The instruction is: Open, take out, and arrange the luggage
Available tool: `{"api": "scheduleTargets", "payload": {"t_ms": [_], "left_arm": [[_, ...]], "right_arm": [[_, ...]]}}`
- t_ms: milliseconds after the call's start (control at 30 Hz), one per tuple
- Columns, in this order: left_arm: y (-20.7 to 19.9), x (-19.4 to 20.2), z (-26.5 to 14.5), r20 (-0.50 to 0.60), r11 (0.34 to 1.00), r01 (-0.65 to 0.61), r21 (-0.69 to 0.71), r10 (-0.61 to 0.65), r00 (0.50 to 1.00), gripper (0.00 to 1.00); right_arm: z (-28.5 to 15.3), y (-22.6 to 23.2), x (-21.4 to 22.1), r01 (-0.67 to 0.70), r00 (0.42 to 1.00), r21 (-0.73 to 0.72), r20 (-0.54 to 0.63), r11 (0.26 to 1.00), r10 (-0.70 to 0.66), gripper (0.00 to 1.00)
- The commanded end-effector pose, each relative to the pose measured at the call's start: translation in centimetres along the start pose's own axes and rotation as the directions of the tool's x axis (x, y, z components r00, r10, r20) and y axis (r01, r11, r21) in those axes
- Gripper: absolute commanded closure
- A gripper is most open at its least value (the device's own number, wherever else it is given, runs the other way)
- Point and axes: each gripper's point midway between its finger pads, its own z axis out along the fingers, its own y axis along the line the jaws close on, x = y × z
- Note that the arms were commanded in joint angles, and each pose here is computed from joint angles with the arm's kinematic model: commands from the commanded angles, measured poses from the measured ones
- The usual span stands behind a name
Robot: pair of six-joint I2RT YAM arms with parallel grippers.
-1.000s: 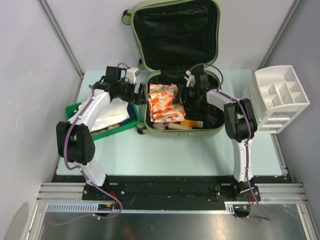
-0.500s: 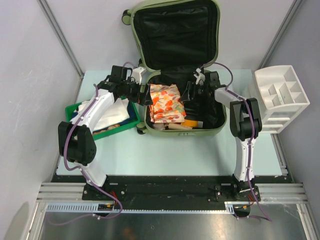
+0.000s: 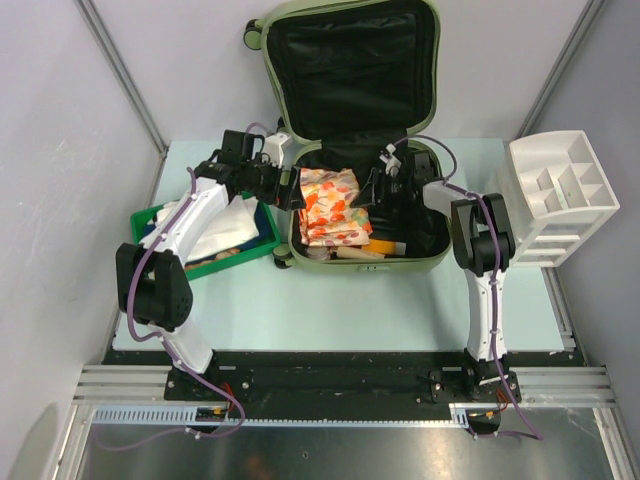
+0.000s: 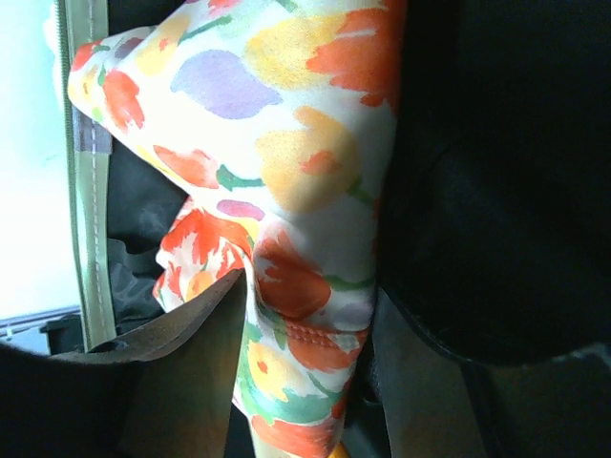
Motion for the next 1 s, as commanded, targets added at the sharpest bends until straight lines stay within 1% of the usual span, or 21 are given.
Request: {"api": "scheduleTargets", "payload": {"t_ms": [0, 33, 167, 300, 367, 467, 500, 533, 567, 600, 667, 700, 733, 800, 967], "left_arm": [[-0.5, -1.5, -1.1, 0.043, 0.998, -0.065, 0.007, 0.065, 0.997, 0.0], [-0.5, -1.3, -1.1, 0.038, 0.998, -0.061, 0.007, 0.061, 0.997, 0.0], [-0.3, -0.4, -1.0, 0.02, 0.998, -0.063, -0.002, 0.063, 0.998, 0.0], [-0.2, 0.0, -1.0, 0.009, 0.998, -0.061, -0.01, 0.061, 0.998, 0.0], [-0.2, 0.0, -1.0, 0.011, 0.998, -0.062, -0.008, 0.062, 0.998, 0.0], [-0.3, -0.4, -1.3, 0.02, 0.997, -0.071, -0.006, 0.072, 0.997, 0.0], [-0.3, -0.6, -1.4, 0.025, 0.997, -0.078, -0.007, 0.078, 0.997, 0.0], [-0.2, -0.8, -1.6, 0.029, 0.997, -0.079, -0.008, 0.079, 0.996, 0.0], [-0.2, -1.0, -1.8, 0.036, 0.997, -0.082, -0.008, 0.083, 0.996, 0.0], [-0.1, -1.2, -2.1, 0.041, 0.997, -0.08, -0.012, 0.081, 0.996, 0.0], [0.3, -1.7, -2.8, 0.06, 0.997, -0.072, -0.018, 0.073, 0.995, 0.0], [0.6, -1.9, -3.1, 0.068, 0.998, -0.058, -0.025, 0.06, 0.996, 0.0], [0.8, -2.3, -3.6, 0.084, 0.999, -0.046, -0.019, 0.047, 0.995, 0.0], [2.2, -2.4, -4.6, 0.102, 0.999, 0.003, -0.034, 0.001, 0.995, 0.0], [4.8, -2.1, -7.1, 0.14, 0.995, 0.046, -0.094, -0.032, 0.99, 0.0]], "right_arm": [[2.0, 2.9, 0.9, -0.072, 0.997, -0.137, -0.052, 0.988, 0.065, 0.44], [2.4, 3.5, 0.8, -0.057, 0.998, -0.16, -0.048, 0.985, 0.05, 0.44], [3.5, 5.0, 0.9, -0.066, 0.997, -0.222, -0.054, 0.973, 0.056, 0.49], [4.8, 4.7, 1.4, -0.074, 0.996, -0.207, -0.054, 0.975, 0.064, 0.48], [5.2, 4.3, 1.5, -0.084, 0.996, -0.191, -0.055, 0.978, 0.075, 0.5], [4.8, 4.5, 0.6, -0.063, 0.998, -0.177, -0.03, 0.982, 0.059, 0.73], [4.4, 4.7, 0.1, -0.047, 0.999, -0.171, -0.018, 0.984, 0.045, 0.9], [3.6, 5.5, -0.7, -0.004, 1.0, -0.163, -0.001, 0.987, 0.004, 0.98], [3.0, 5.8, -1.4, 0.015, 1.0, -0.151, 0.014, 0.988, -0.013, 1.0], [2.2, 5.8, -2.3, 0.042, 0.998, -0.129, 0.042, 0.991, -0.037, 1.0], [0.5, 7.4, -4.2, 0.096, 0.992, -0.115, 0.095, 0.989, -0.086, 1.0], [-0.3, 7.7, -5.3, 0.121, 0.986, -0.096, 0.129, 0.988, -0.108, 1.0], [-0.8, 8.2, -5.5, 0.119, 0.986, -0.08, 0.128, 0.99, -0.108, 1.0], [-2.1, 9.8, -7.0, 0.167, 0.972, -0.06, 0.174, 0.984, -0.155, 1.0], [-3.8, 13.5, -9.0, 0.194, 0.956, -0.07, 0.237, 0.979, -0.172, 1.0]]}}
